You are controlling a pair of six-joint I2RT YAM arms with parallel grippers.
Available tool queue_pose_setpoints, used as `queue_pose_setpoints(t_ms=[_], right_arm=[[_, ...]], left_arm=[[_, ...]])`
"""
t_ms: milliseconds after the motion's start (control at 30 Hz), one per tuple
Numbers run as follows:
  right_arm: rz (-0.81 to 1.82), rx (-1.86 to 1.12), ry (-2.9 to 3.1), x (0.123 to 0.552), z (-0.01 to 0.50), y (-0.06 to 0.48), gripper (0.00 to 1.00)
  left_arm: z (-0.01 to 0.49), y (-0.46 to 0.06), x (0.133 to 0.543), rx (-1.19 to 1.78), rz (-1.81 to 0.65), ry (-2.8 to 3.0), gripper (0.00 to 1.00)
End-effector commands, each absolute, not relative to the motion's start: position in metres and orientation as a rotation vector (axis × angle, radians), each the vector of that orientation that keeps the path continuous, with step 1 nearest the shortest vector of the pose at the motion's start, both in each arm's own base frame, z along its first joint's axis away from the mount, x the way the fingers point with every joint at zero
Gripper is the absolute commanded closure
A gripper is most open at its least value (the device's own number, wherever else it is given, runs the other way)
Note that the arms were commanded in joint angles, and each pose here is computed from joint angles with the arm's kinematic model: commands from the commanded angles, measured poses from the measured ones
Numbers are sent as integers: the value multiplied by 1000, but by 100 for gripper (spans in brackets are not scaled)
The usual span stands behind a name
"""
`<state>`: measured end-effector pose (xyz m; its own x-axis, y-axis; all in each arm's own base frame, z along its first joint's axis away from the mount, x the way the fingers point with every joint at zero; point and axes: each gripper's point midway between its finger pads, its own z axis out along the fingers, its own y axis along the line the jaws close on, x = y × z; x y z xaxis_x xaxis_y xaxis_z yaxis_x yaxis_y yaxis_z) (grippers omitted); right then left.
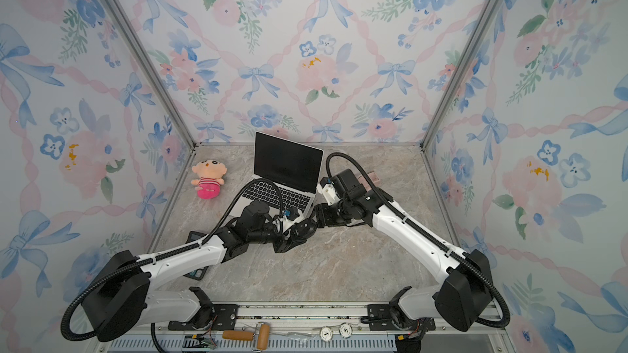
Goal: Insert the wireless mouse receiver into the laptop
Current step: Close the lid on the mouse.
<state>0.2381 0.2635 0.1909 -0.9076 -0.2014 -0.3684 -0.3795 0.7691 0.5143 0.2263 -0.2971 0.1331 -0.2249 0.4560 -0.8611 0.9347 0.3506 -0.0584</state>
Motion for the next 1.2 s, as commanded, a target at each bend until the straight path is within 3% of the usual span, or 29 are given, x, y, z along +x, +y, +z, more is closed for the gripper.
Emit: queue_pose_setpoints(t_ms=[0,467,1167], right_arm=[[799,-458,2668,244,192,266,37],[695,-585,2751,238,171,276,35],[688,-584,2732,240,175,273,48]], left_arm=[[145,-300,234,1195,-774,1817,100],[149,-301,233,1191,-784,1807,100],[154,-300,230,1181,-800,1786,100]])
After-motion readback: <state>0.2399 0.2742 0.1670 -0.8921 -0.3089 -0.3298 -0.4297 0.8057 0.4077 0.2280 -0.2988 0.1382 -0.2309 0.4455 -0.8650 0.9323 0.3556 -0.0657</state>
